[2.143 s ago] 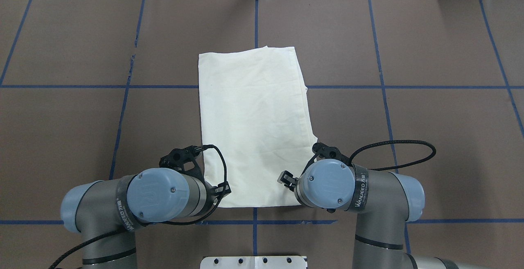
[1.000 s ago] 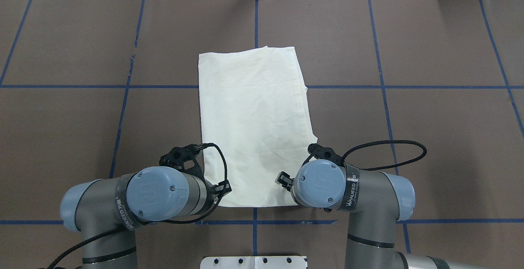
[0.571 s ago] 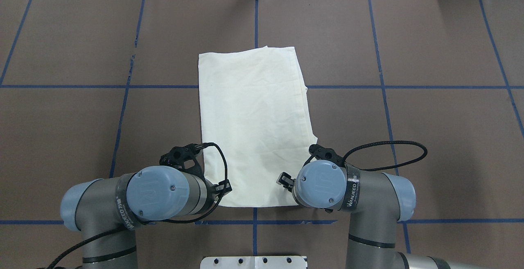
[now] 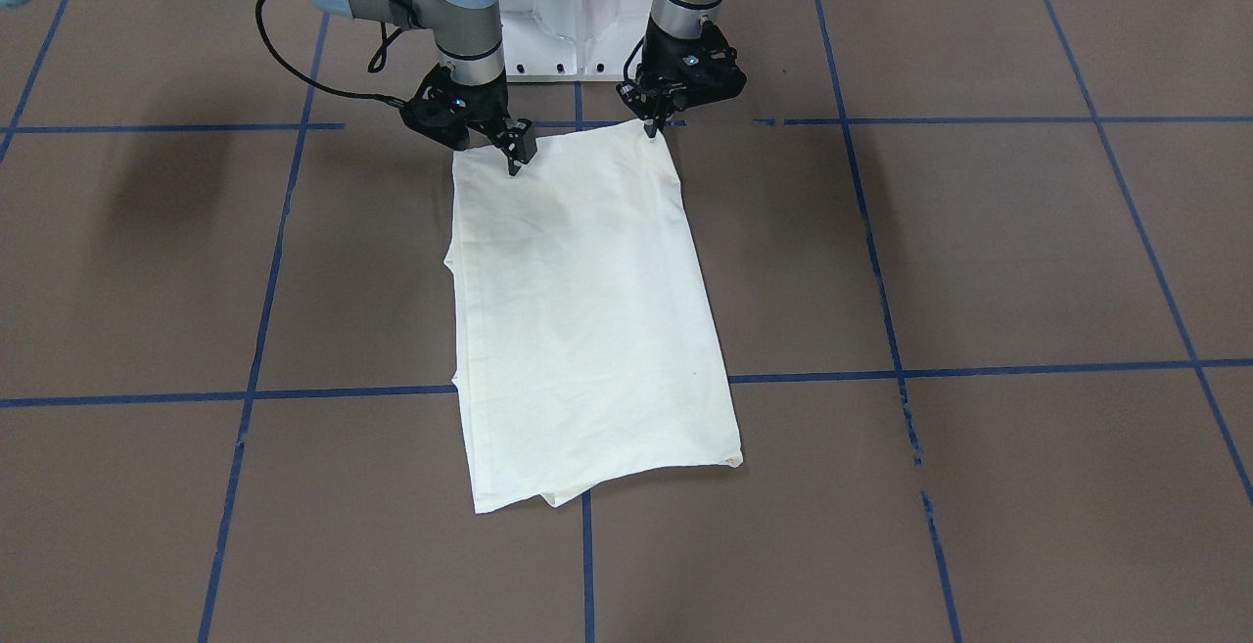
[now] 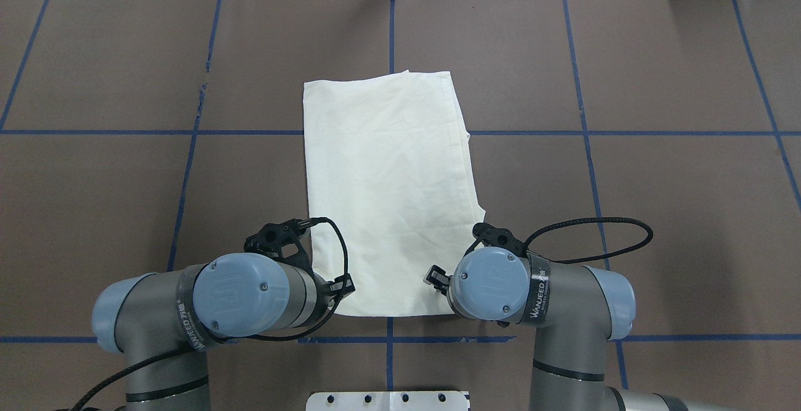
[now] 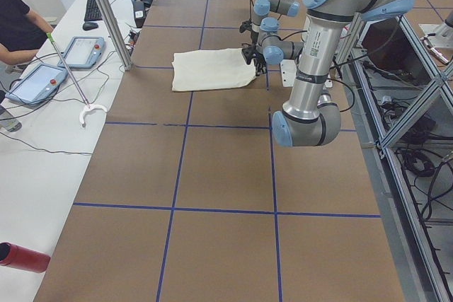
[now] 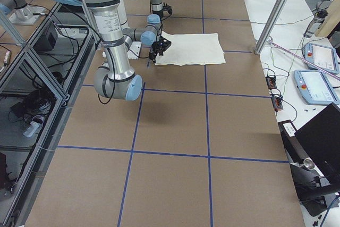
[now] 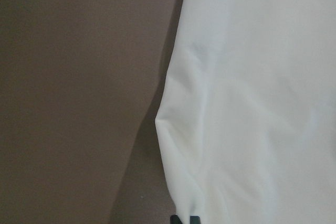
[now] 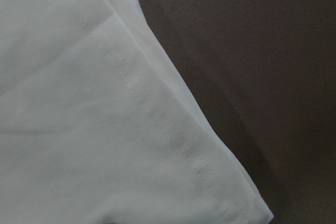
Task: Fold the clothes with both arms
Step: 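Lower both grippers onto the two shirt corners nearest the robot and grasp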
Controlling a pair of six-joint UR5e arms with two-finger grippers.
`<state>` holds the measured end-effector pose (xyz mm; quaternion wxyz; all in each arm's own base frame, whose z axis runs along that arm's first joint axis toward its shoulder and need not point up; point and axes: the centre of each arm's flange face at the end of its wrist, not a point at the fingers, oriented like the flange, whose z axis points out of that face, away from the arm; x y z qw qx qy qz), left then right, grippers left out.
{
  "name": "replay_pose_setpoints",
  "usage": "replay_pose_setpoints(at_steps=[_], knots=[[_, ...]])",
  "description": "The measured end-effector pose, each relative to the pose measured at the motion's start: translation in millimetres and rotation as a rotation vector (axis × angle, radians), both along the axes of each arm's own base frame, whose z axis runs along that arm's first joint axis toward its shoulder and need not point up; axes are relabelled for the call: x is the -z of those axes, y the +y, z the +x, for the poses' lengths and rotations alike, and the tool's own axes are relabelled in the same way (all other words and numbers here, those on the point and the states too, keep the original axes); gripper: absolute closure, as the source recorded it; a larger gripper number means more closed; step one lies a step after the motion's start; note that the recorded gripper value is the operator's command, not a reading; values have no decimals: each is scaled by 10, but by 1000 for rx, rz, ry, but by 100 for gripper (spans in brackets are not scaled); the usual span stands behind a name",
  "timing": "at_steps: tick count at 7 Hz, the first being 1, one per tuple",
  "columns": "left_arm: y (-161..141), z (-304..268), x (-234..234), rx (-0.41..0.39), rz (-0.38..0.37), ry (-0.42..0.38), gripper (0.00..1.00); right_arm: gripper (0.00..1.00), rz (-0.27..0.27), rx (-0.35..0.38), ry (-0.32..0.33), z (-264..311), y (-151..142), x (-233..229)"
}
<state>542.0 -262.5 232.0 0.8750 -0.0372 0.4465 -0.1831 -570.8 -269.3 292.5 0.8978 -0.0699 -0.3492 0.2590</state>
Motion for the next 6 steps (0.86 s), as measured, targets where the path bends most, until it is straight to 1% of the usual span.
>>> replay_pose_setpoints(at_steps=[1, 2, 3, 4, 6], knots=[[-5, -4, 5, 1, 1, 1, 100, 63, 1, 1, 1, -2, -1, -5], [-8, -6, 7, 2, 1, 1, 100, 81, 3, 2, -1, -4, -2, -1], [-10, -7, 7, 3, 1, 1, 100, 94, 3, 3, -2, -6, -2, 8], [-11, -8, 4, 3, 1, 0, 100, 100, 4, 4, -3, -8, -4, 19], [-11, -9, 2, 3, 1, 0, 100, 100, 6, 2, -11, -6, -19, 68]])
